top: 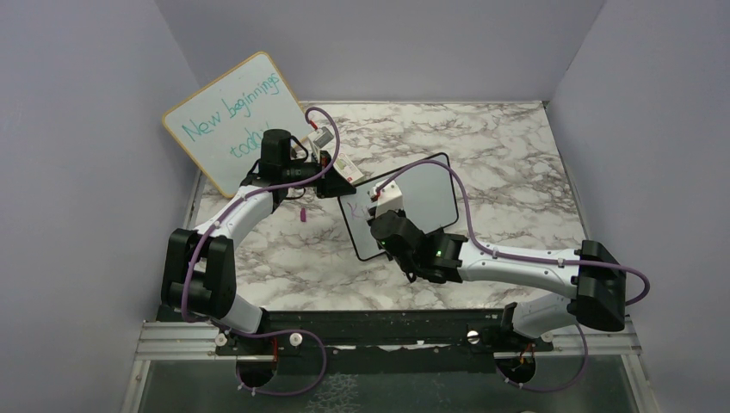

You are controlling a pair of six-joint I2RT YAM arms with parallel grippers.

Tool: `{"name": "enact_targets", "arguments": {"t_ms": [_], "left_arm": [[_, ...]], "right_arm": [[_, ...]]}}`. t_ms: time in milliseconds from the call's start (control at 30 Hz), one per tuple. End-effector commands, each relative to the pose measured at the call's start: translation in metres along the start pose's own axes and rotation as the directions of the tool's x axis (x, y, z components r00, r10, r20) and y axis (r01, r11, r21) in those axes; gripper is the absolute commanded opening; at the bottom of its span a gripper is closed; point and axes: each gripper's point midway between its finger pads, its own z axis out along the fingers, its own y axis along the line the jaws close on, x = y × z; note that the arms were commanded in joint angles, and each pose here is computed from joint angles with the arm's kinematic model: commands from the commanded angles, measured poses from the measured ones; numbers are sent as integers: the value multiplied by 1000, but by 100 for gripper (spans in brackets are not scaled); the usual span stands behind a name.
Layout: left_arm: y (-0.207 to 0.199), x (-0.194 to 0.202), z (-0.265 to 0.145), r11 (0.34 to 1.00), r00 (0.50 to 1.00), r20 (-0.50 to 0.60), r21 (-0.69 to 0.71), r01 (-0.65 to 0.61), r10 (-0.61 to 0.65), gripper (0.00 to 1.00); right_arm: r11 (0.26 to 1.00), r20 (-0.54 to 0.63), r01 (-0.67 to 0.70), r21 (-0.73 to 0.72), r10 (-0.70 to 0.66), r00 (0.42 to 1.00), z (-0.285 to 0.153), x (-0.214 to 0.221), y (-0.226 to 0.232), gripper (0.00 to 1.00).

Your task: Write a sentence on the whiteboard

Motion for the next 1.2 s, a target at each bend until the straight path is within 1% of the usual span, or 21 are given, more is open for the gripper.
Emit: {"name": "enact_targets", "arguments": {"t_ms": [0, 233, 533, 967, 1167], "left_arm": [[0, 12, 2, 999, 998, -34, 20, 49, -48, 0], [0, 12, 2, 999, 998, -33, 20, 48, -48, 0], [0, 12, 2, 999, 998, -33, 19, 47, -46, 0], [1, 11, 2, 999, 998, -32, 16, 48, -48, 0], [1, 12, 2, 999, 998, -33, 16, 48, -48, 0]], "right_arm": [[998, 64, -31, 51, 28, 998, 3, -20, -8, 0], [996, 63, -34, 77, 30, 998, 2, -18, -16, 0], [995, 23, -38, 94, 36, 999, -3, -5, -25, 0], [999, -67, -13, 50, 17, 998, -2, 20, -17, 0], [999, -77, -12, 46, 16, 997, -2, 23, -16, 0]]}}
